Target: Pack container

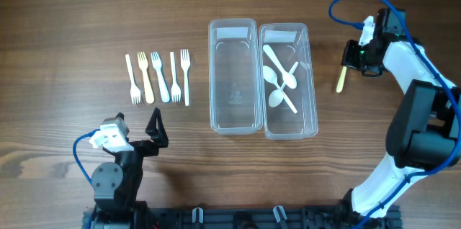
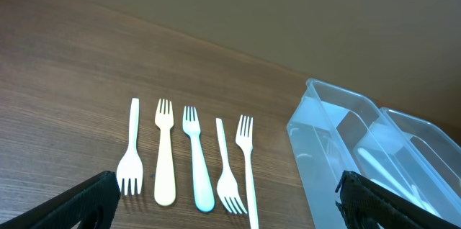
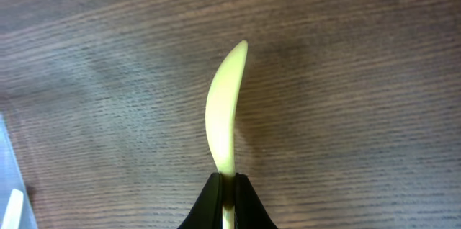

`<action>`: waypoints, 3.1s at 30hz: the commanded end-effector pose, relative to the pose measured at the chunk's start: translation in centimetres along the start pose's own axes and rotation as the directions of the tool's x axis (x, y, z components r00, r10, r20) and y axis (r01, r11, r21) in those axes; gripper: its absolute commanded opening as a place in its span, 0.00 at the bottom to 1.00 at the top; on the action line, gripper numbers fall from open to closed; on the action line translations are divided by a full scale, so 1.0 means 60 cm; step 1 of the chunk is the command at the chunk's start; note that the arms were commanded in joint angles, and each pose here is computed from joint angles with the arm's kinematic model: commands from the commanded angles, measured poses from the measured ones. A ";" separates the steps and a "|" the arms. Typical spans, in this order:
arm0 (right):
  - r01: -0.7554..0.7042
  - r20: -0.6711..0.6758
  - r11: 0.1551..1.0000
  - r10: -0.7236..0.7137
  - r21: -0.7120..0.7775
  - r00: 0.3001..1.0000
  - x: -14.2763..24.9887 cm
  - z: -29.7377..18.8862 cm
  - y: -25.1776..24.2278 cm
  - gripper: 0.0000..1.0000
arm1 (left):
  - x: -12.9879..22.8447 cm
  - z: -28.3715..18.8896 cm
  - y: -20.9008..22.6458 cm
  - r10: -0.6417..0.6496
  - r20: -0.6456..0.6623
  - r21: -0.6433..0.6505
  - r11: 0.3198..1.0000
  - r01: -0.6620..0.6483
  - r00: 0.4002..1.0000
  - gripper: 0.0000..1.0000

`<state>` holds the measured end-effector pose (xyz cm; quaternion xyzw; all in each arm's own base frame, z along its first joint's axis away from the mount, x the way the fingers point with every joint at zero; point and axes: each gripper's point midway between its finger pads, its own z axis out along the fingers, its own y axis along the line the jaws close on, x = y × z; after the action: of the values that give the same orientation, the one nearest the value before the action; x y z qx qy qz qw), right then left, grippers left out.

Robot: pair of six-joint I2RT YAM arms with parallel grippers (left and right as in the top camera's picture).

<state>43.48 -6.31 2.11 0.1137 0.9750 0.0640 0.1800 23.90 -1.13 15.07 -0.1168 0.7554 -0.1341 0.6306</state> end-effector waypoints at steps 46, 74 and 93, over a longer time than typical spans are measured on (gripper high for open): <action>-0.219 -0.158 0.972 0.231 0.089 0.960 0.161 0.045 -0.025 0.36 | 0.001 0.000 0.000 0.025 0.005 0.002 1.000 -0.025 1.000 1.00; -0.175 -0.051 0.984 0.173 -0.039 0.984 0.078 -0.017 0.016 0.04 | 0.001 0.000 0.000 0.025 0.006 0.001 1.000 -0.025 1.000 1.00; -0.153 -0.031 0.988 0.152 -0.011 0.988 0.076 -0.057 0.013 0.46 | 0.001 0.000 0.000 0.025 0.006 0.001 1.000 -0.025 1.000 1.00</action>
<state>38.31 -4.66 2.99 0.1953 0.9634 0.0955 0.1568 23.90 -1.13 15.07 -0.1168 0.7554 -0.1341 0.6306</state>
